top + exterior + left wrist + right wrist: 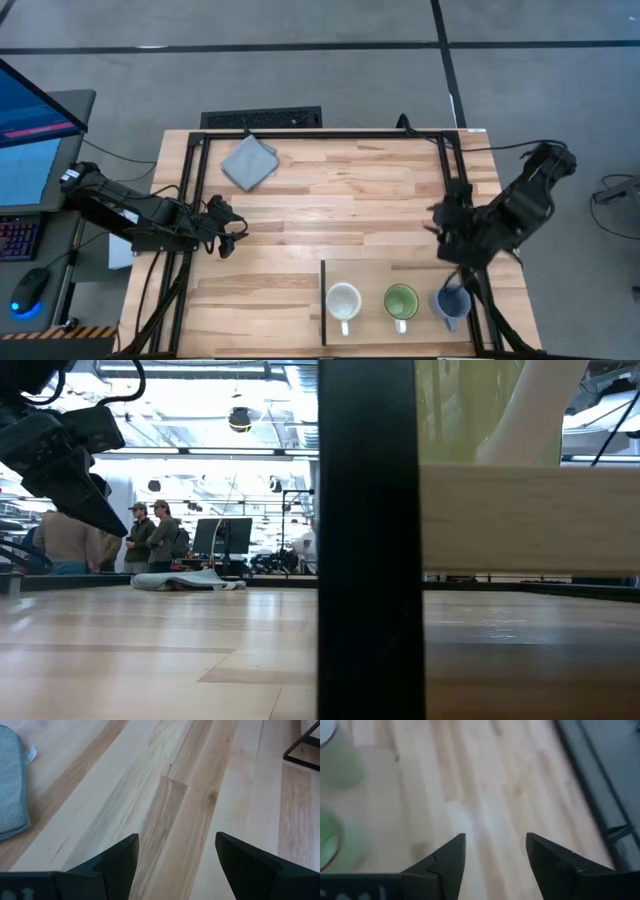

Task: Stack small to large cups/mugs on shelf
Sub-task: Return to Home Position

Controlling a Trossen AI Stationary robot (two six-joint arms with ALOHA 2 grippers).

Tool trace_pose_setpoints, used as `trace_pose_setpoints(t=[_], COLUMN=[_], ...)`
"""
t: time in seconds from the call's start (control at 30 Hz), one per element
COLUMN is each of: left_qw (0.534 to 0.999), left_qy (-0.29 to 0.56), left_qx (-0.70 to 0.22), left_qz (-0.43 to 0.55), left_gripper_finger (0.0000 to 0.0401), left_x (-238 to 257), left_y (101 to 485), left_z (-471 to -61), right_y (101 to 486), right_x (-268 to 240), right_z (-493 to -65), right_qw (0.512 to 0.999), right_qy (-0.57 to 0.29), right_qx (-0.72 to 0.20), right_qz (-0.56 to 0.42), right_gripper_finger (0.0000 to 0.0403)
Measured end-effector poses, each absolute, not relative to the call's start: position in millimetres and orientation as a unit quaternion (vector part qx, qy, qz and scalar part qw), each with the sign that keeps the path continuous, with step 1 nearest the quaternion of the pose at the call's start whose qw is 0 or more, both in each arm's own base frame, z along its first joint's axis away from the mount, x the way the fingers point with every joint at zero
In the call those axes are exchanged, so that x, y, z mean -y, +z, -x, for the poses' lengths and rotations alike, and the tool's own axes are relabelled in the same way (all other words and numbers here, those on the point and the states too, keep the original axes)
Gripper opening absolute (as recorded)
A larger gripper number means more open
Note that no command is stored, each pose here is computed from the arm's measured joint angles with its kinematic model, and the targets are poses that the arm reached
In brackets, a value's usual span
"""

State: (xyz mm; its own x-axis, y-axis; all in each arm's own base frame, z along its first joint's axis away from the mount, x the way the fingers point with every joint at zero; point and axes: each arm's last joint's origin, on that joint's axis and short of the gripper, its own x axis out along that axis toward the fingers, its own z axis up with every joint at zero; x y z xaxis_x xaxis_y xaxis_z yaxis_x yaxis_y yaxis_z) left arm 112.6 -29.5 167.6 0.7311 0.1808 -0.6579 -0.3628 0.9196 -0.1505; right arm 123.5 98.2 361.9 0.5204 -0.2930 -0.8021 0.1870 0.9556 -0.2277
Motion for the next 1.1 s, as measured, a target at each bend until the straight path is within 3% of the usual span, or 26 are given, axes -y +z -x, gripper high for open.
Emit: trace_pose_setpoints(t=[0.43,0.8,1.1], left_qw=[0.926,0.926,0.93], left_qy=[0.138,0.137,0.126], left_qx=[-0.339,-0.339,-0.338], left_qz=[0.09,0.088,0.066], left_gripper_finger=[0.0254,0.0254,0.0254], left_x=[29,29,29], left_y=[168,168,169], left_z=[-113,-113,-113], right_y=[400,408,401], right_x=[-50,-13,14], right_z=[-129,-137,-117], right_qw=[0.933,0.914,0.93], right_qy=[-0.152,-0.232,-0.262], right_qx=[-0.311,-0.304,-0.225], right_qz=[0.096,0.135,0.126], right_gripper_finger=[0.023,0.023,0.023])
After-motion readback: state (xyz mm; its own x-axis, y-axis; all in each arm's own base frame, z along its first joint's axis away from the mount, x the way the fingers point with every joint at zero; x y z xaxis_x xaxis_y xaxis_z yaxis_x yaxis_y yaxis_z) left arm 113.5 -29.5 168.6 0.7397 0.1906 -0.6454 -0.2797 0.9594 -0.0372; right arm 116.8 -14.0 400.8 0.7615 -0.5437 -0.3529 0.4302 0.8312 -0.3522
